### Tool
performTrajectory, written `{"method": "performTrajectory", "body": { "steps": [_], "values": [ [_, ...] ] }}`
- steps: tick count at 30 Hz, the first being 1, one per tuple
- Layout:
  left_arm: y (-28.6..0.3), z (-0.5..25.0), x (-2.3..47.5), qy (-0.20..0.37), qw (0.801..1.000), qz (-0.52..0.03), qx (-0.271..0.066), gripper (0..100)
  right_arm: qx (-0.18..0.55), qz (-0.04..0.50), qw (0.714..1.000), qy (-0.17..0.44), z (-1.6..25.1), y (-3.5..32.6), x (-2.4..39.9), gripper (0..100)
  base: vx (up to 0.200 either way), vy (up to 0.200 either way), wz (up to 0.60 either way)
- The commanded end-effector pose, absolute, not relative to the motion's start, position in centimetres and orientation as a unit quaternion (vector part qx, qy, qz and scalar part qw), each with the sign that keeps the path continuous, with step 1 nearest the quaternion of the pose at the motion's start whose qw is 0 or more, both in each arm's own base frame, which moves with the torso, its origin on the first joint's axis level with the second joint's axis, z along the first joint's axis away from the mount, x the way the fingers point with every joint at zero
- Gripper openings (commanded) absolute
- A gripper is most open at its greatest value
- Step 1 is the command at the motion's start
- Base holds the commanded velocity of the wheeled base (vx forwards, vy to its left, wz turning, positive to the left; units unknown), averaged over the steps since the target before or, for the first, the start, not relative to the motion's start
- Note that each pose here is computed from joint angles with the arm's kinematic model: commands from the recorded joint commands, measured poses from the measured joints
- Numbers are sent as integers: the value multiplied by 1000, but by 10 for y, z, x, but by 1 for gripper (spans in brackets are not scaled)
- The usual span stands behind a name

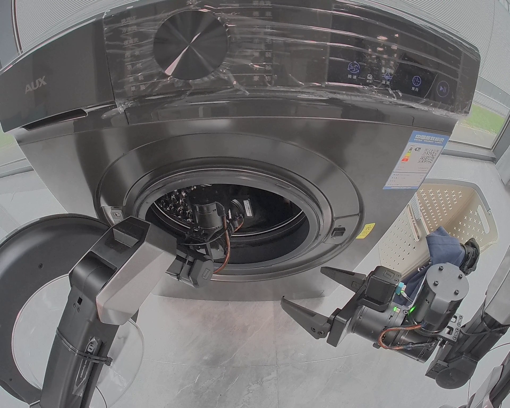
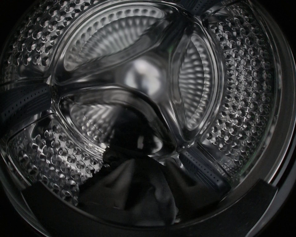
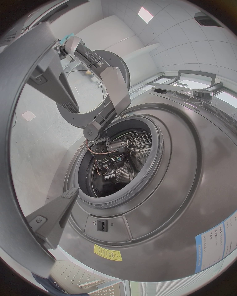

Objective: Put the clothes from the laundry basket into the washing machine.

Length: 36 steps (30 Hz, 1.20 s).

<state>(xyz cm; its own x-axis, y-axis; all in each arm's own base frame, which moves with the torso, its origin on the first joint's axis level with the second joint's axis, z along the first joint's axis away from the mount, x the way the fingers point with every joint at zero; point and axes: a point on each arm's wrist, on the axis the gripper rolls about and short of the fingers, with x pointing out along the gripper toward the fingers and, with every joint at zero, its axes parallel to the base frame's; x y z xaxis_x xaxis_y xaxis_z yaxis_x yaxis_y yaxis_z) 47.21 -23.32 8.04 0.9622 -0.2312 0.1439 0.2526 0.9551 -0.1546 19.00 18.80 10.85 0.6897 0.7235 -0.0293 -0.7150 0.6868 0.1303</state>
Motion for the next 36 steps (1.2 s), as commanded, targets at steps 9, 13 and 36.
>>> {"method": "performTrajectory", "body": {
  "steps": [9,13,36],
  "values": [
    [-245,89,397,31,984,-165,-60,100,54,392,917,41,108,188,190,100,0,0,0],
    [-242,105,352,39,976,-207,-48,100,53,393,917,43,107,187,188,100,0,0,0],
    [-138,159,130,22,940,-337,-54,100,53,372,926,41,122,120,131,100,-17,0,0]
  ]
}}
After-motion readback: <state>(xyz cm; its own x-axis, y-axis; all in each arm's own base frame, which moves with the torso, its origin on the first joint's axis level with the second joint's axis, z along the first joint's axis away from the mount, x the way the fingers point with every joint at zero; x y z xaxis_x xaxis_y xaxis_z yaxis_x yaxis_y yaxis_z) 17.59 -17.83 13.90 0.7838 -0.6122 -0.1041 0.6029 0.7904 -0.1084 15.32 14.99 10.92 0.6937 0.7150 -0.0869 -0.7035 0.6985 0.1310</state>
